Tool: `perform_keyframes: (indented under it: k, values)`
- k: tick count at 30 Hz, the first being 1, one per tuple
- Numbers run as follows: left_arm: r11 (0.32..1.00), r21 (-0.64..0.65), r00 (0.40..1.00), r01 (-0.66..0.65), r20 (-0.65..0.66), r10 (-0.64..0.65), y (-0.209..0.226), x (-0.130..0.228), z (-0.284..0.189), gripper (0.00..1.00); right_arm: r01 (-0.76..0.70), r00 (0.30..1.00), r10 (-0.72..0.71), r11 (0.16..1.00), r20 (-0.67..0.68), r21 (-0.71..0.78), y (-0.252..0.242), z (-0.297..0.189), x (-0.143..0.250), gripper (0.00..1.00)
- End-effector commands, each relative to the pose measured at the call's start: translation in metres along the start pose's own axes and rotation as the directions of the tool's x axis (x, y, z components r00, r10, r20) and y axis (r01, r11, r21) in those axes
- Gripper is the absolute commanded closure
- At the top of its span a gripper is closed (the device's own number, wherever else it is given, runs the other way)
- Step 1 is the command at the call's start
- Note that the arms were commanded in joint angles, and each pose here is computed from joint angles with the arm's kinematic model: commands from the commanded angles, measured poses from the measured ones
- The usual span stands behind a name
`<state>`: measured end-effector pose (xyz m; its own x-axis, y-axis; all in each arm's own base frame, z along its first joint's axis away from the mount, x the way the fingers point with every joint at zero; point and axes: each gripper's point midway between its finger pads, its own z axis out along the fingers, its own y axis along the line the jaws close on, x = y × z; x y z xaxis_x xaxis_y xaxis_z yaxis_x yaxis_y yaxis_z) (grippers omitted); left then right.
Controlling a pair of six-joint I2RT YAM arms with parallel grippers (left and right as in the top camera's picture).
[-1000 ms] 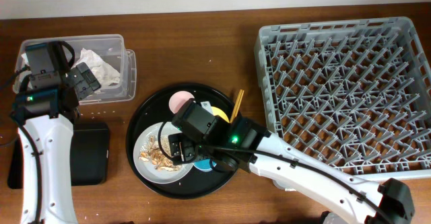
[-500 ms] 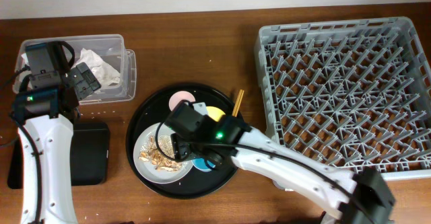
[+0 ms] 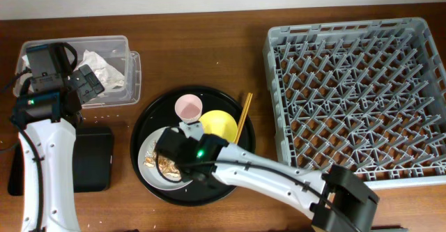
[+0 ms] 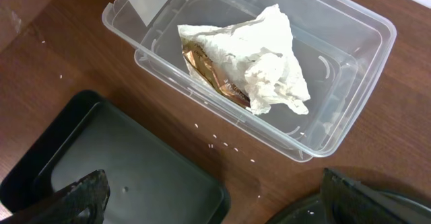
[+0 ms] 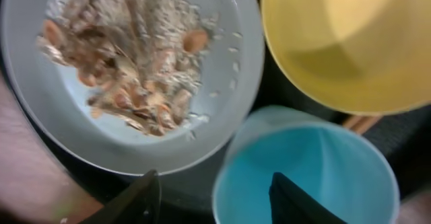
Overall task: Sort waste into correct bins and load items into the dishwasher rack
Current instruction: 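Lower the right gripper and grasp the blue cup beside the plate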
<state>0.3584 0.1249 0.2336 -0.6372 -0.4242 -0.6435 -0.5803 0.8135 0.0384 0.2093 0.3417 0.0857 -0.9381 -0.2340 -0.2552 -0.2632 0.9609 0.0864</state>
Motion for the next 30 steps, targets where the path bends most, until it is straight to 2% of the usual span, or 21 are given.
perform_keyframes:
  k: [1,5,8,12,15,19,21,30]
  values:
    - [1.0,-0.016,1.0,0.002,0.008,-0.002,0.004,-0.003,0.0,0.01,-0.055,0.997,0.05,0.995,0.067,0.084,-0.012,0.0,-0.007,0.5]
    - [1.0,-0.016,1.0,0.002,0.008,-0.002,0.004,-0.003,0.0,0.01,-0.047,0.998,0.042,0.994,0.054,0.099,-0.013,0.009,-0.002,0.51]
    - [1.0,-0.016,1.0,0.002,0.008,-0.002,0.004,-0.003,0.0,0.01,-0.049,0.998,0.046,0.997,0.041,0.064,-0.005,0.012,-0.001,0.57]
    - [1.0,-0.016,1.0,0.002,0.008,-0.002,0.004,-0.003,0.0,0.01,-0.042,0.999,0.041,0.996,0.013,0.082,-0.005,0.025,0.004,0.59]
    - [1.0,-0.016,1.0,0.002,0.008,-0.002,0.004,-0.003,0.0,0.01,-0.042,0.999,0.041,0.996,0.012,0.083,-0.006,0.026,0.004,0.74]
    - [1.0,-0.016,1.0,0.002,0.008,-0.002,0.004,-0.003,0.0,0.01,-0.043,0.999,0.043,0.996,0.012,0.083,-0.006,0.025,0.004,0.82]
    - [1.0,-0.016,1.0,0.002,0.008,-0.002,0.004,-0.003,0.0,0.01,-0.042,0.999,0.041,0.995,0.009,0.087,-0.005,0.019,0.002,0.93]
    - [1.0,-0.016,1.0,0.002,0.008,-0.002,0.004,-0.003,0.0,0.01,-0.039,0.999,0.042,0.997,-0.029,0.073,0.002,-0.008,-0.001,0.96]
